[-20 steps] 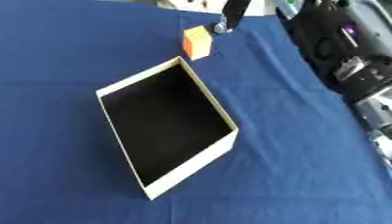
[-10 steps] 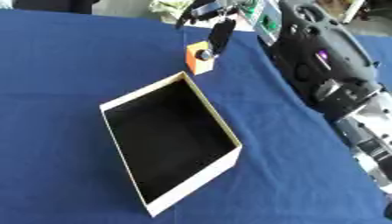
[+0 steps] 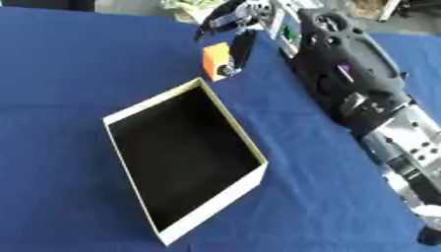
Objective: Pick up objects on the table and place them in the box.
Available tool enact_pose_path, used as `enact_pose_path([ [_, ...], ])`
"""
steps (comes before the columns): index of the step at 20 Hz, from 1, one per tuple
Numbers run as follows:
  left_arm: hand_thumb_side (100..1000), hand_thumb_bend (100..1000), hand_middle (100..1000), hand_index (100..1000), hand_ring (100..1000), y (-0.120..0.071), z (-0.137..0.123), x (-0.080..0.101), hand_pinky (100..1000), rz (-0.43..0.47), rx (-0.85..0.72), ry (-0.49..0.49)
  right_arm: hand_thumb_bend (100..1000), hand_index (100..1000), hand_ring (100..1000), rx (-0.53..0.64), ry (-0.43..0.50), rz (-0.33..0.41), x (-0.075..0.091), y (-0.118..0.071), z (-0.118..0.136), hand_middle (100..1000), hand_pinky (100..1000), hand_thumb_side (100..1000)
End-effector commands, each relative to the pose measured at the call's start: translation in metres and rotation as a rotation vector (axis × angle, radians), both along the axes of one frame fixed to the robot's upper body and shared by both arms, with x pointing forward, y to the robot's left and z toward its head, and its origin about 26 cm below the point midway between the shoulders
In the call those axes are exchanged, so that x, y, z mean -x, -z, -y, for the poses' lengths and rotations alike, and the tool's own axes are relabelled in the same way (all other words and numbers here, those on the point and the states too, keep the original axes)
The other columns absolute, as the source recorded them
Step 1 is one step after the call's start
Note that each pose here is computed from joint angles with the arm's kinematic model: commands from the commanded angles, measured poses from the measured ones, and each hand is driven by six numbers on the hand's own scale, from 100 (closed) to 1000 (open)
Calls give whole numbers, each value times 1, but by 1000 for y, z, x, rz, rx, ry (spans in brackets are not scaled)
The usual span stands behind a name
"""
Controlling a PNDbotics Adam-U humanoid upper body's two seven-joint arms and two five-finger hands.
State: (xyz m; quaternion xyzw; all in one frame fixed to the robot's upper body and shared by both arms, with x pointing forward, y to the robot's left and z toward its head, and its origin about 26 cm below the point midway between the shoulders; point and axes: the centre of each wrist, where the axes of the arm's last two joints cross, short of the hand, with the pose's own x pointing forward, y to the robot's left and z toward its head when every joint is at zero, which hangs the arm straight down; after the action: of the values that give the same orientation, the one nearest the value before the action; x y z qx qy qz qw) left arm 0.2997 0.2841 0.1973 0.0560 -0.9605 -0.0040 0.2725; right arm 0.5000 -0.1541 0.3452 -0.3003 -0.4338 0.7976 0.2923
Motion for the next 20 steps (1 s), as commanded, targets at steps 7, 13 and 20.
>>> enact_pose_path([
  [7, 681, 100, 510, 658, 496, -6, 1, 2, 363, 21, -28, 8, 306, 1000, 1000, 67, -16, -8, 2, -21, 8, 1000, 991, 262],
  [13, 684, 100, 510, 657, 496, -6, 2, 2, 362, 19, -30, 14, 324, 1000, 1000, -15, -3, 7, 4, -25, 8, 990, 986, 296],
  [20, 686, 100, 509, 656, 495, -7, 4, 2, 360, 17, -36, 23, 267, 1000, 1000, -80, 27, 74, 3, -25, 6, 983, 980, 321],
])
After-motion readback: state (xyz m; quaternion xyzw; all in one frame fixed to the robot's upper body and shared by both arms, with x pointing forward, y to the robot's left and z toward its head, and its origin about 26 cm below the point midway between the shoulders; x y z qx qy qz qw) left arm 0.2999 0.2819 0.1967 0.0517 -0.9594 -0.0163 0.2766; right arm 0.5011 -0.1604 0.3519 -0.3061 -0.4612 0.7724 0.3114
